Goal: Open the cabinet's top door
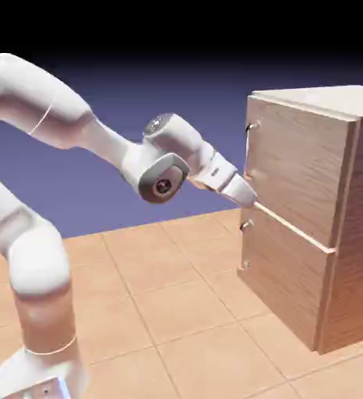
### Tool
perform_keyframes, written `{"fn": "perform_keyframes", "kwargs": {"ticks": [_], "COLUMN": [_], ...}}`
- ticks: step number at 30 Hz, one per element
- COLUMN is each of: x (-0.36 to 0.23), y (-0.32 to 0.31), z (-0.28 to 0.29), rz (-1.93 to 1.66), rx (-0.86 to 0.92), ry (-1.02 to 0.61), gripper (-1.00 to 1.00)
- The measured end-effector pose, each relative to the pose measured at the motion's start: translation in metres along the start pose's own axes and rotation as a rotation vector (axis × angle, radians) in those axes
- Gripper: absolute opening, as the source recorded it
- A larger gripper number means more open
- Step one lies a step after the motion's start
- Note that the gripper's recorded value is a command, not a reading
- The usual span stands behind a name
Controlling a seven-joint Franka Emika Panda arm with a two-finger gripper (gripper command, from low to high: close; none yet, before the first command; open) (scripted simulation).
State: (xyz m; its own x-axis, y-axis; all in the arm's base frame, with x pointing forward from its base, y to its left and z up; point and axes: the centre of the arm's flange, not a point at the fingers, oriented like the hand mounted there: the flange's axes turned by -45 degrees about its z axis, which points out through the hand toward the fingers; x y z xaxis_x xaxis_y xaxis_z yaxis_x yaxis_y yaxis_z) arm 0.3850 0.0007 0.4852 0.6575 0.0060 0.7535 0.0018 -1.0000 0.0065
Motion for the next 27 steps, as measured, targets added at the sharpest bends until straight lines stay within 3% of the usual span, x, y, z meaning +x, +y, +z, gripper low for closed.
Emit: {"fn": "perform_keyframes", "kwargs": {"ticks": [16, 27], "x": [0.058, 0.062], "y": [-0.020, -0.076], "z": [-0.119, -0.156], "rz": [0.179, 0.196], "rx": [-0.033, -0.028], "ry": [0.326, 0.517], "gripper": [0.00, 0.00]}}
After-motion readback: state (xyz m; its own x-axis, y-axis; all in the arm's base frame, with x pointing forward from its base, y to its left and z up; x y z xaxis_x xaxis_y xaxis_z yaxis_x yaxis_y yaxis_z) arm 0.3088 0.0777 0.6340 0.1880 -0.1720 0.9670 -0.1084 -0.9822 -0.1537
